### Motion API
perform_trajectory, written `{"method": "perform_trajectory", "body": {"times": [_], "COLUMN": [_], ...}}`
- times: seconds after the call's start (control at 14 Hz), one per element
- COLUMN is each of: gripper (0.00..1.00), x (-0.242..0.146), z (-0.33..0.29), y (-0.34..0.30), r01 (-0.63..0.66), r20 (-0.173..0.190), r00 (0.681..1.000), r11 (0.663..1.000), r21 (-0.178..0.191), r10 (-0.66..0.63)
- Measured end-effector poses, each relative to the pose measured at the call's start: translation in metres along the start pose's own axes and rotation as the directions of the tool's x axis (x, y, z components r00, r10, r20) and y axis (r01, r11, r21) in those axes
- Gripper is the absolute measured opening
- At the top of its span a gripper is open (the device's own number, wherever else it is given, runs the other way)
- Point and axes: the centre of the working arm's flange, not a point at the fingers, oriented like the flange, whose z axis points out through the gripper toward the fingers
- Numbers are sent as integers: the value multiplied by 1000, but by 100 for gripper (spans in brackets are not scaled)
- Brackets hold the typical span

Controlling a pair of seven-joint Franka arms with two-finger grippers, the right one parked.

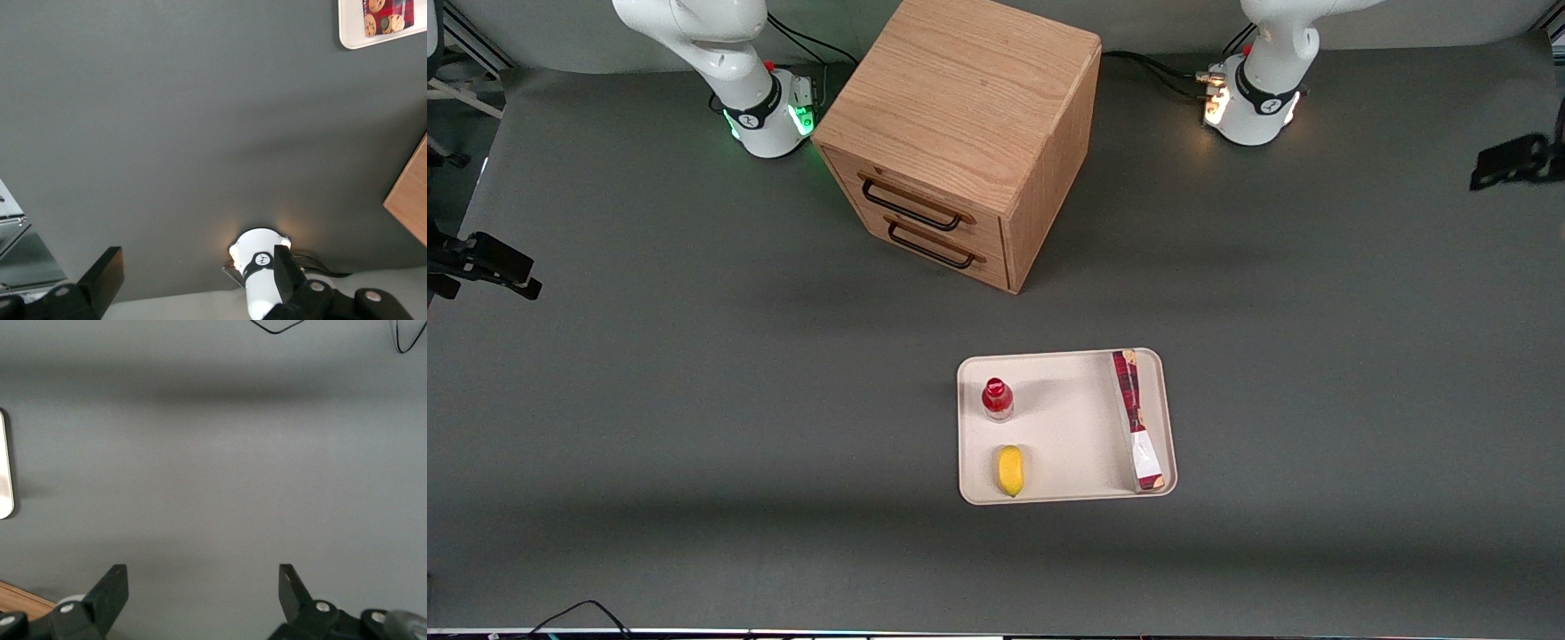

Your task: Place red cookie box on tray

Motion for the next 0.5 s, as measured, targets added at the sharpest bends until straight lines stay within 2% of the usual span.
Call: {"method": "perform_trajectory", "body": {"times": [0.21,0.5], "gripper": [100,100], "x": [-29,-29], "z": [21,30], "y": [28,56], "r01": [-26,-71], "r20": [-37,-73], "r00": [999,995], "r11": [999,997], "r21": [27,18], "r10": [27,72]}}
